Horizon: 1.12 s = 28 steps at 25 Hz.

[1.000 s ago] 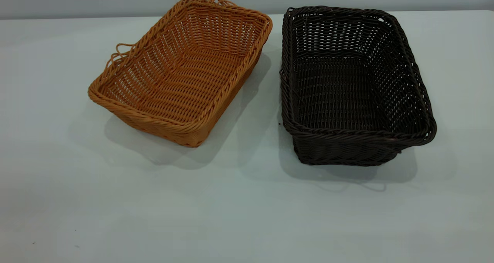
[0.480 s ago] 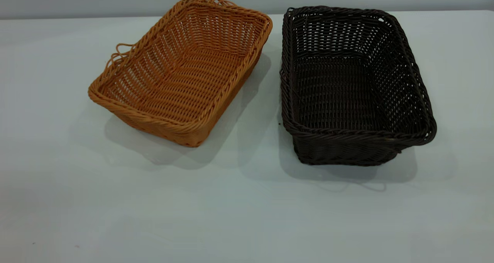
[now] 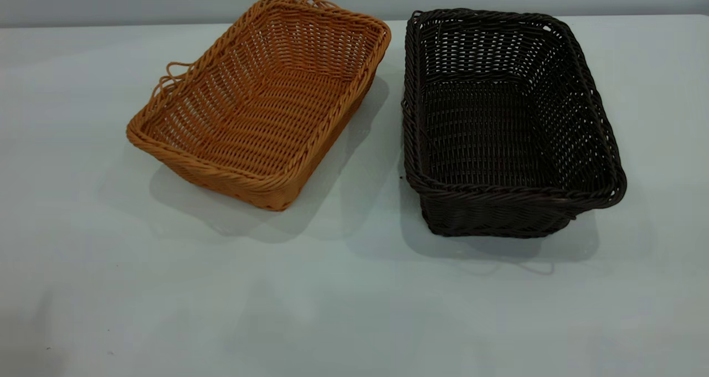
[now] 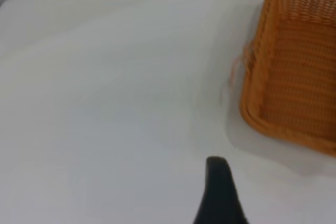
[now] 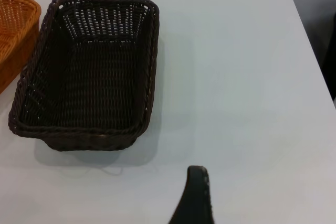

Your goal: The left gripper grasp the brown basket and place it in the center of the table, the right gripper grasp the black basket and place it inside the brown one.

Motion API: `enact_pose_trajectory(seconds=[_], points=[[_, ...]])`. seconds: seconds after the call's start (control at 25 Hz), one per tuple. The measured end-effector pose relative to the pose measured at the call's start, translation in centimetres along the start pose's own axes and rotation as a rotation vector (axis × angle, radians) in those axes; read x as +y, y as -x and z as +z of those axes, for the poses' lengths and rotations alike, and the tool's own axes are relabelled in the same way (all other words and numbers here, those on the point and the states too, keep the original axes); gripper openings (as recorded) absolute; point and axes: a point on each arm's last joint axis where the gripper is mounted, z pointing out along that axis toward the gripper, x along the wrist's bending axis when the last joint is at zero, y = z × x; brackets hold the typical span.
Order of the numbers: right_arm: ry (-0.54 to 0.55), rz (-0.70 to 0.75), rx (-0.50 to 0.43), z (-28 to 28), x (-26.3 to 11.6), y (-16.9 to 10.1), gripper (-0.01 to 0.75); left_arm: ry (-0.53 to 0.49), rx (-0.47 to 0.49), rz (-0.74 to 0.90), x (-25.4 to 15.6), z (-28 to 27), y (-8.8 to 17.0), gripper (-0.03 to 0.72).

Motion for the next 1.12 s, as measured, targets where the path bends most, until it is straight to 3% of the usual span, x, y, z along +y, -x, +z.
enact_pose_trajectory(seconds=[0.16,0.4,0.56,0.84,1.12], points=[[0.0,0.001,0.0,0.0,0.0,0.0,0.586,-0.001,-0.009,0.124,4.3,6.6,0.0,0.474],[-0.065,0.021,0.01,0.9,0.6,-0.1,0.582,-0.153,-0.062,0.157,8.3,18.9,1.4,0.474],[-0.143,0.043,0.007,2.3,2.7,0.0,0.58,-0.299,-0.114,0.206,8.2,27.2,4.2,0.474],[-0.223,0.055,0.008,5.0,5.5,0.0,0.577,-0.463,-0.166,0.228,8.0,36.4,7.8,0.474],[-0.314,0.103,0.04,8.5,6.5,-0.3,0.577,-0.529,-0.192,0.208,5.7,41.8,9.1,0.474]])
